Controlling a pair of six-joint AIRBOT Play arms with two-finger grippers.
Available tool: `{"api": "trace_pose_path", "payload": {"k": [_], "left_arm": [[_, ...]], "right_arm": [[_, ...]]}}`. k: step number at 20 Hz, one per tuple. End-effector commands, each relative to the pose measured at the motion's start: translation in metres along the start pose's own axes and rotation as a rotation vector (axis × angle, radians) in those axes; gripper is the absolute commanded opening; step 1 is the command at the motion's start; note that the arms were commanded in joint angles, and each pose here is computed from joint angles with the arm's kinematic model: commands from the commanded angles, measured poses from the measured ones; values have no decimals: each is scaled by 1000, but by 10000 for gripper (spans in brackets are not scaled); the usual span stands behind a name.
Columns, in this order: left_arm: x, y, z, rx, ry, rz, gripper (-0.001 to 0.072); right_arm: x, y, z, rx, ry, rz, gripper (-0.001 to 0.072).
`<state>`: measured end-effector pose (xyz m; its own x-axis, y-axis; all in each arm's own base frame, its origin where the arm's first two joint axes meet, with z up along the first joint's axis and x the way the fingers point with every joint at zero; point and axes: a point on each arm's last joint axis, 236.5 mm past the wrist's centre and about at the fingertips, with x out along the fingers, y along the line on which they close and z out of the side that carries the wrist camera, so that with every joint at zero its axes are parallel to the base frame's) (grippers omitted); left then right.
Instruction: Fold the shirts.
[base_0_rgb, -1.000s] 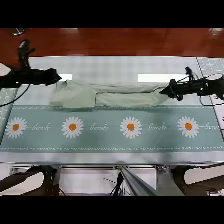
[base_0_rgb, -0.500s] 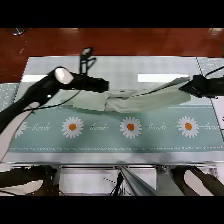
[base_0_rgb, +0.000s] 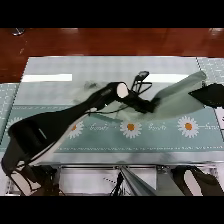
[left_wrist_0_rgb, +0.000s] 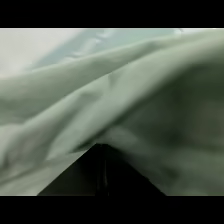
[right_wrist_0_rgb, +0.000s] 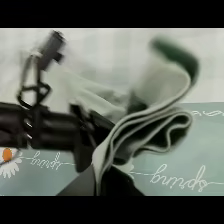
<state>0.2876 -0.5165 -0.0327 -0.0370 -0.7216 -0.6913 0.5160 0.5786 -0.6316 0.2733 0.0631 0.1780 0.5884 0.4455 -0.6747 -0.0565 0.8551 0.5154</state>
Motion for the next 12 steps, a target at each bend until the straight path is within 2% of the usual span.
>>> {"api": "trace_pose_path", "payload": {"k": [1, 4, 8, 12], "left_arm": [[26, -39, -26, -37, 90, -92, 26], [-23, -4, 20, -90, 6, -74, 25], [-159, 80, 74, -153, -144, 14, 26], [-310, 148, 41, -241, -370, 190, 26]], "right_arm": [[-4, 7, 2, -4, -28, 13, 17], [-4, 12, 3, 0, -29, 35, 17], [6, 47, 5, -36, -21, 162, 17], [59, 100, 12, -96, 37, 299, 17]]}}
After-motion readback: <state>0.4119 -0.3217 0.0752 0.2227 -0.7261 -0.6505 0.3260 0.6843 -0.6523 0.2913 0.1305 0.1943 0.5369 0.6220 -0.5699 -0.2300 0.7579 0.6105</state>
